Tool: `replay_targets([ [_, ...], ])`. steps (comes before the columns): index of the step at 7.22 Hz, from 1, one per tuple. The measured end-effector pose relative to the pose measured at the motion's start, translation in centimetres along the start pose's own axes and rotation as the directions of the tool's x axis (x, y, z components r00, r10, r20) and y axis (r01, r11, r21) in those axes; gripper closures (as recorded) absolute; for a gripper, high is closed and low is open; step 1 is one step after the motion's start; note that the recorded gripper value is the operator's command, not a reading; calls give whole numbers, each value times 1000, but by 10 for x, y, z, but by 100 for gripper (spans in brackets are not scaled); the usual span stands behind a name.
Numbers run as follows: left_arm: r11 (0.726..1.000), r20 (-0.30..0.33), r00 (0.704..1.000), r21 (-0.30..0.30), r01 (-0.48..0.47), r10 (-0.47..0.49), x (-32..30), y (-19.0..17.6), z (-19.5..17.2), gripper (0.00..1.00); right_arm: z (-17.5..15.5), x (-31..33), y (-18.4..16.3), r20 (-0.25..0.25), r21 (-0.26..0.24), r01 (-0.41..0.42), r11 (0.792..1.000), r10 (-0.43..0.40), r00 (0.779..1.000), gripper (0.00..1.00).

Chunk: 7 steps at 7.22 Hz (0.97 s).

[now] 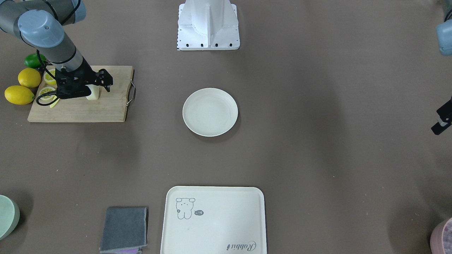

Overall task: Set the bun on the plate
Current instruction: 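Move the right gripper over the white bun on the cutting board, then lower the right gripper and close it on the white bun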

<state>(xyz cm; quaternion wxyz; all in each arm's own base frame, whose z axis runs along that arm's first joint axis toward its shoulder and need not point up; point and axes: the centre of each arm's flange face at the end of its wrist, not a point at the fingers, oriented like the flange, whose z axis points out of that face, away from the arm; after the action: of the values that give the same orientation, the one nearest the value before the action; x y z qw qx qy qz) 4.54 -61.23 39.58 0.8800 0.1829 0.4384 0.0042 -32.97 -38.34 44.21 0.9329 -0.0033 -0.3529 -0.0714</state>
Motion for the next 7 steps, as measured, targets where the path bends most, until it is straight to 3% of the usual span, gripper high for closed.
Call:
replay_targets([
  [5,999,16,1000,29,-24,24,1,3,1,2,26,10,24,-59,-33,10,999,-12,998,4],
  [6,999,20,999,38,-28,28,2,3,0,2,29,6,27,-59,-39,19,999,-21,998,36],
  [7,999,21,999,43,-32,31,4,3,-2,2,31,2,29,-60,-40,26,999,-29,998,84],
])
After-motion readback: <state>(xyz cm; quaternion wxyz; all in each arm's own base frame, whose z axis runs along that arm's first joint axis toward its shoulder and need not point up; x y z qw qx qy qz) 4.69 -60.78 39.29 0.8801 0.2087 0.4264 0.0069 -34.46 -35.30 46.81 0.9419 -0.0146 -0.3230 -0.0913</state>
